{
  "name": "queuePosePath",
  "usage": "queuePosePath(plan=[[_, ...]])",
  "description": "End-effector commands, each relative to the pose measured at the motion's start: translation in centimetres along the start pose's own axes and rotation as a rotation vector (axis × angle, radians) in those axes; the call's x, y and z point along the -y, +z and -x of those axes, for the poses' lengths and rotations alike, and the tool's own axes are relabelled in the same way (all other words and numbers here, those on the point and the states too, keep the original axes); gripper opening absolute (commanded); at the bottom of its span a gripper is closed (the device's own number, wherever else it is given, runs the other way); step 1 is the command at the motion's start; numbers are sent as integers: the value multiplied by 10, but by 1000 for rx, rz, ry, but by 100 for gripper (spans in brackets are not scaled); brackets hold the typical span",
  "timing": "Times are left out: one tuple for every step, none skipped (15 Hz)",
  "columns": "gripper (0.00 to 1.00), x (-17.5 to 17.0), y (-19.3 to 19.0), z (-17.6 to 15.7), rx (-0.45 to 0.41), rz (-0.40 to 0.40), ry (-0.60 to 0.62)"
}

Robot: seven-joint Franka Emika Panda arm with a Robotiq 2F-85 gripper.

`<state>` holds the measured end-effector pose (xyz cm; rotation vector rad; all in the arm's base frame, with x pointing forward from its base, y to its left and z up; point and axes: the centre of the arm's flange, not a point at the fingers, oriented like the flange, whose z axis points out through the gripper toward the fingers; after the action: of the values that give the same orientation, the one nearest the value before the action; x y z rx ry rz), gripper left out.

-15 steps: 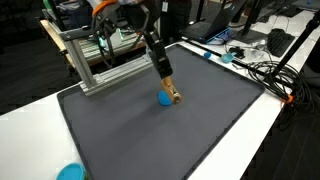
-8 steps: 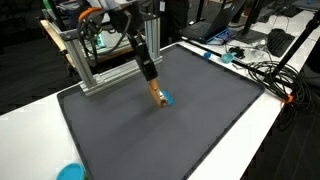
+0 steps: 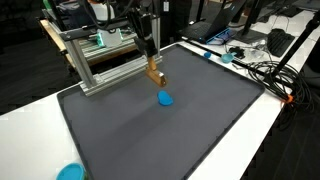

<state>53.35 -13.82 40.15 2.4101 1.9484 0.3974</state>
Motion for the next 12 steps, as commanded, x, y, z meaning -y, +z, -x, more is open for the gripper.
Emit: queuePosePath(plan=[[22,1,0,0,1,-1,0],[22,4,-1,-8,58,23,42],[22,5,-4,-18,86,26,55],[22,3,-5,-26,105,28,66],[22,1,-6,-35,122,38,71],[22,1,-6,-43,132,44,72],[22,-2,-4,-50,147,22,78],[22,-6,-3,-55,164,-14,82],[47,-1,7,-45,128,6,70],[47,-1,7,-51,139,-6,75],[47,0,8,-54,144,-10,78],[22,1,12,-55,120,-35,95]])
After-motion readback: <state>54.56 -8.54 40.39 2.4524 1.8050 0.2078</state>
